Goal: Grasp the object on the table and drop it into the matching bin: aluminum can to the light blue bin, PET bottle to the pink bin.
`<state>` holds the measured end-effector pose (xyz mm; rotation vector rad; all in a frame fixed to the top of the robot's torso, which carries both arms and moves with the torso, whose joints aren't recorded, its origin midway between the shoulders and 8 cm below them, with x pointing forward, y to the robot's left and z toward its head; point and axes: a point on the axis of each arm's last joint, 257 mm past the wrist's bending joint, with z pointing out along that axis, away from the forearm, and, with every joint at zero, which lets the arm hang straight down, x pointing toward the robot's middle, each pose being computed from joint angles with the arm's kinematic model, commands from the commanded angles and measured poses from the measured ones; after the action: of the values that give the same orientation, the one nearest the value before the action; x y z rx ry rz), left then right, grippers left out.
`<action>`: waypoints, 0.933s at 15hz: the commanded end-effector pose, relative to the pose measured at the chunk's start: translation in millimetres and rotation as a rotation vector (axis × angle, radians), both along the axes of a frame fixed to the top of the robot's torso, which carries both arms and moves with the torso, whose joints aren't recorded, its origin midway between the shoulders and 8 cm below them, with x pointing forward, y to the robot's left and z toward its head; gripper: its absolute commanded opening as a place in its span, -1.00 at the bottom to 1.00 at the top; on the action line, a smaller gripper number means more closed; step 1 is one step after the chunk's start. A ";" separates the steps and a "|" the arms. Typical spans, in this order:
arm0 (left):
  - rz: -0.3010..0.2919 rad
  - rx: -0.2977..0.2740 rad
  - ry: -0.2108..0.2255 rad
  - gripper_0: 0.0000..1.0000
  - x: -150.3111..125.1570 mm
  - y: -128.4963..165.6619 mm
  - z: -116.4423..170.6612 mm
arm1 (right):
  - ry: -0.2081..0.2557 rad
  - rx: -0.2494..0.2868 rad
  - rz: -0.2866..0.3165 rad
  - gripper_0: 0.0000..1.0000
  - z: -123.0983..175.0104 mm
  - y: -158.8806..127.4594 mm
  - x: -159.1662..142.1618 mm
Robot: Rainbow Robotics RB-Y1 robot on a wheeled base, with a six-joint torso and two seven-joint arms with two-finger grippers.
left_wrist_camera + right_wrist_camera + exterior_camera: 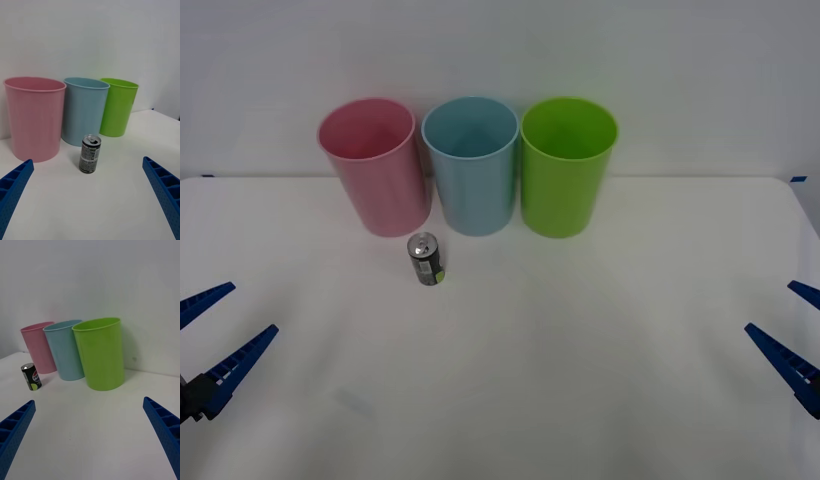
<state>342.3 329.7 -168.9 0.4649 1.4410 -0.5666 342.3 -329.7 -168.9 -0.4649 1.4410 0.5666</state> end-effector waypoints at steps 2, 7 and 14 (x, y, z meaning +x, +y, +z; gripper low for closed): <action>0.010 -0.028 0.004 1.00 1.5 -2.9 -5.1 | 0.000 0.000 0.000 1.00 0.0 0.0 0.0; 0.021 -0.027 -0.012 1.00 5.5 -4.0 -4.2 | 0.000 0.000 0.000 1.00 0.0 0.0 0.0; 0.090 0.068 0.040 1.00 -13.7 14.9 -37.8 | 0.000 0.000 0.000 1.00 0.0 0.0 0.0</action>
<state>329.2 342.7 -201.9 0.4274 1.5052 -0.4859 342.2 -329.7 -168.9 -0.4649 1.4410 0.5666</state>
